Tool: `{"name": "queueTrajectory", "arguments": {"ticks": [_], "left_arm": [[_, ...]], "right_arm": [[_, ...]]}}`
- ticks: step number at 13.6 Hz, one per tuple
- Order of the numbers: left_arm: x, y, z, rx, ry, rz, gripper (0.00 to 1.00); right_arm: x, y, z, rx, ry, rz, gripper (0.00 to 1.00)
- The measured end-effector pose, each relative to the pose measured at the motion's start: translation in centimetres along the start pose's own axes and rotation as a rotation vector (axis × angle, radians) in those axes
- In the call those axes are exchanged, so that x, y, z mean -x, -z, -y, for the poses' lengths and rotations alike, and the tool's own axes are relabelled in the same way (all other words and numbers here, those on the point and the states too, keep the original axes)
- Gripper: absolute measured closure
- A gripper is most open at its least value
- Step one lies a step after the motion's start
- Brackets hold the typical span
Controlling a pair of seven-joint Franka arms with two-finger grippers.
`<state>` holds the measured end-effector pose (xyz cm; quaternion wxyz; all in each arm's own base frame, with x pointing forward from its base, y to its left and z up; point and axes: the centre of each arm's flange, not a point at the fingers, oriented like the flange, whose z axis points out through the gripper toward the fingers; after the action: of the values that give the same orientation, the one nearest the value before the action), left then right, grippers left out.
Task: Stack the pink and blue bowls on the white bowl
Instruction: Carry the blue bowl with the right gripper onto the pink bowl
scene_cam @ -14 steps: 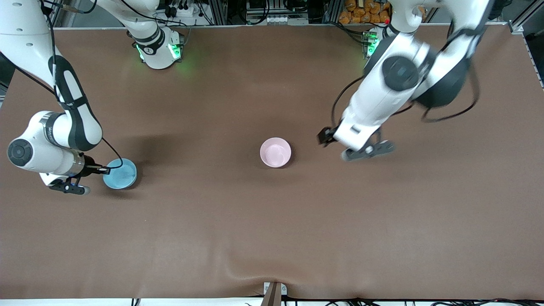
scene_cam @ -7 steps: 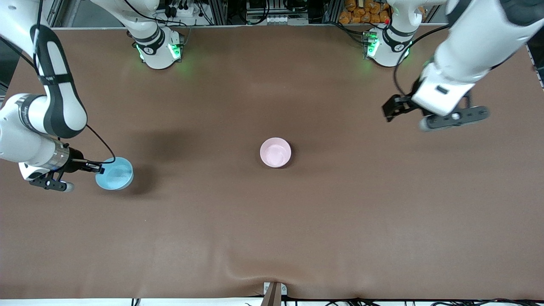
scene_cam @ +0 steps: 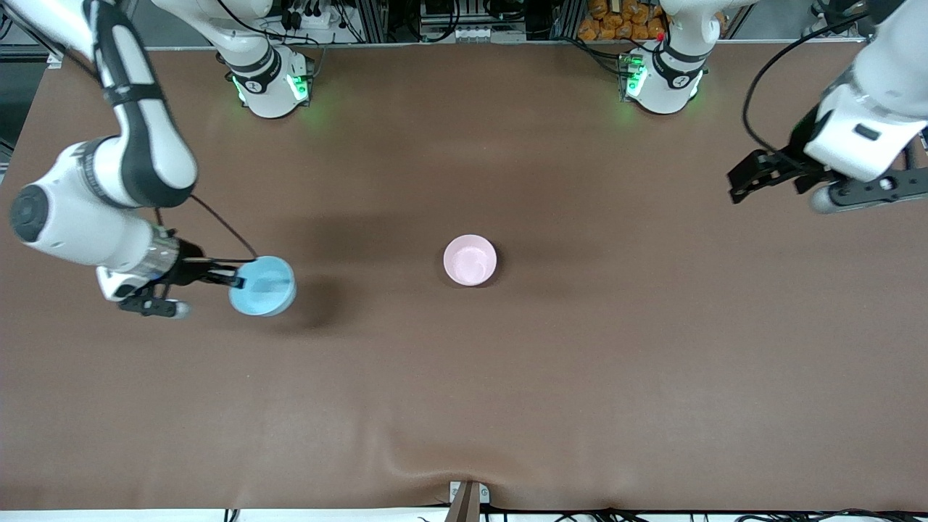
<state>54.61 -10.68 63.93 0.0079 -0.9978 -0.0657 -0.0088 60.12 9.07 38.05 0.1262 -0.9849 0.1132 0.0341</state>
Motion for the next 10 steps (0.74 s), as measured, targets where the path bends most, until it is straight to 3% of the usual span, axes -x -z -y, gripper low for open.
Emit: {"name": "queueTrajectory", "arguments": {"ticks": [6,10], "left_arm": [[0.3,1.2,2.0,0.0,-0.029,-0.01,0.0],[0.8,1.5,2.5,0.002,-0.05,-0.005,0.0]], "right_arm": [[7.3,-1.3,15.9,-0.013,-0.187,0.006,0.97],[11.7,-8.0,23.1,-0.049,-0.293,-0.009,0.97]]}}
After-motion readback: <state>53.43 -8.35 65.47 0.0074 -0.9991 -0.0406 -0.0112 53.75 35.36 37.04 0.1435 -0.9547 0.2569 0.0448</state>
